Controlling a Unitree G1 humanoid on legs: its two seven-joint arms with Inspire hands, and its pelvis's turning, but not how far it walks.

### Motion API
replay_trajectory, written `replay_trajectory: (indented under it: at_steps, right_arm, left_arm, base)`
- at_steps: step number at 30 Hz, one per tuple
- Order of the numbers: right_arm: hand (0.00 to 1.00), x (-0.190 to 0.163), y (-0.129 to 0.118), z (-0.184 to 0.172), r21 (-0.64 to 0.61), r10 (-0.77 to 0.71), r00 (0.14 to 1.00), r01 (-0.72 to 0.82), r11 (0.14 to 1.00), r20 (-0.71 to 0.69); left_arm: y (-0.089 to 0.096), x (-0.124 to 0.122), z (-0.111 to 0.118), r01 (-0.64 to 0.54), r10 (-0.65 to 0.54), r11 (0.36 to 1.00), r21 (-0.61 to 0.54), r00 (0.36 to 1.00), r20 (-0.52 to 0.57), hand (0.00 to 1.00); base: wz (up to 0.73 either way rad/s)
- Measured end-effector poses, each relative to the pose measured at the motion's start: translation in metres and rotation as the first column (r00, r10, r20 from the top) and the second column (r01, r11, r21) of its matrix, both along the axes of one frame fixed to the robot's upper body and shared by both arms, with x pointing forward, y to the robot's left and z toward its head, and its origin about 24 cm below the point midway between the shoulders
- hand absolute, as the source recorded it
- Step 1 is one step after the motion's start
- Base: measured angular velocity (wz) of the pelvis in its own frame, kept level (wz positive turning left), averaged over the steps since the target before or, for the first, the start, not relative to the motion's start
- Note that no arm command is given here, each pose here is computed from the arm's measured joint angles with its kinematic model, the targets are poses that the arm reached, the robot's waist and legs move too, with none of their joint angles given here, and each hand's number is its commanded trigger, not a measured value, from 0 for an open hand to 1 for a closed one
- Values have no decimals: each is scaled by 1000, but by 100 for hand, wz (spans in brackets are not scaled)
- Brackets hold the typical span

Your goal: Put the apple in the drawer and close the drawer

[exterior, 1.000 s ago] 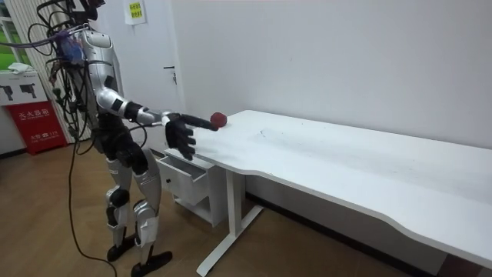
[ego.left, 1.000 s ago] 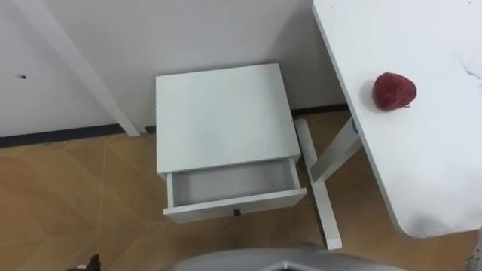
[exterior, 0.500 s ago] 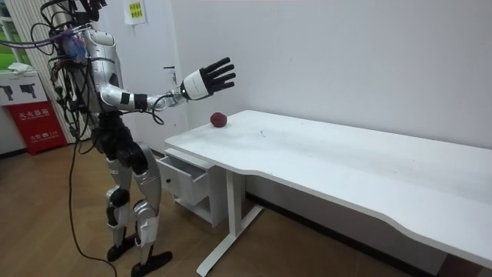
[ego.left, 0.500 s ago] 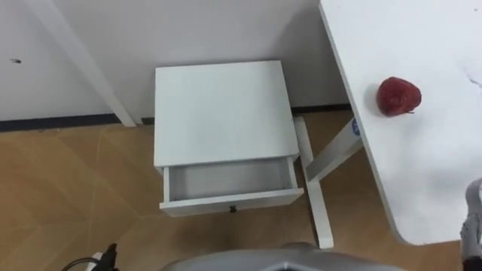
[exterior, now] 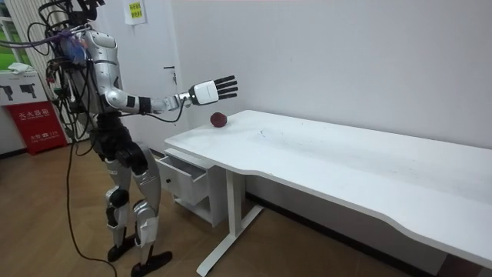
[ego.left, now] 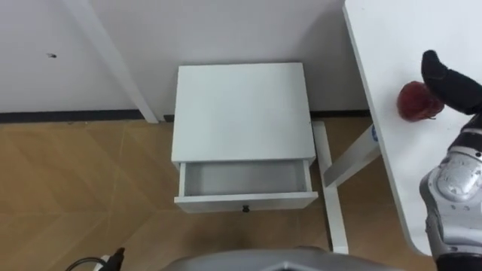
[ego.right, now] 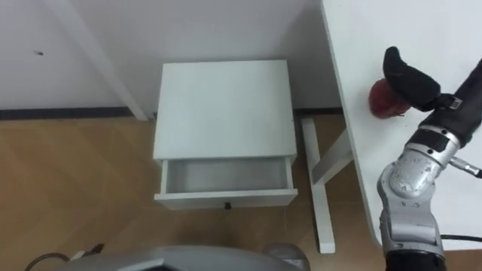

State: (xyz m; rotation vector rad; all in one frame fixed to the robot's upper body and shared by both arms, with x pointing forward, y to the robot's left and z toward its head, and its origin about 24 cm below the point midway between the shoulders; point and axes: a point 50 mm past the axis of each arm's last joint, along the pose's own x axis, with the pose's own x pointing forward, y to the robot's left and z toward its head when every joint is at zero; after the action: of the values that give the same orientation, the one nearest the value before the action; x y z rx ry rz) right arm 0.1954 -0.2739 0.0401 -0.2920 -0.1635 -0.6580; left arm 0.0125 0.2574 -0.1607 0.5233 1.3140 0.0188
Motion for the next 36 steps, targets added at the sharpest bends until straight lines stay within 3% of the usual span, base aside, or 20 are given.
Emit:
replay_trajectory:
  at_steps: [12, 25, 32, 36]
  right_arm:
    - [0, 5, 11, -11, 19, 153, 982, -152, 988, -112]
    - [0, 2, 10, -16, 33, 162, 974, -159, 987, -161]
    - [0, -9, 4, -44, 65, 135, 946, -121, 990, -293]
    - [0, -10, 3, -46, 65, 124, 946, -110, 992, -300]
  left_arm:
    - [0, 4, 1, 5, -5, 1000, -1, 1000, 5, 0]
    - [0, 2, 0, 0, 0, 1000, -1, 1000, -14, 0]
    - [1, 0, 0, -5, 5, 1000, 4, 1000, -27, 0]
    - [1, 1, 0, -5, 5, 1000, 4, 1000, -25, 0]
  base:
    - [0]
    - [0]
    - [0]
    - [0]
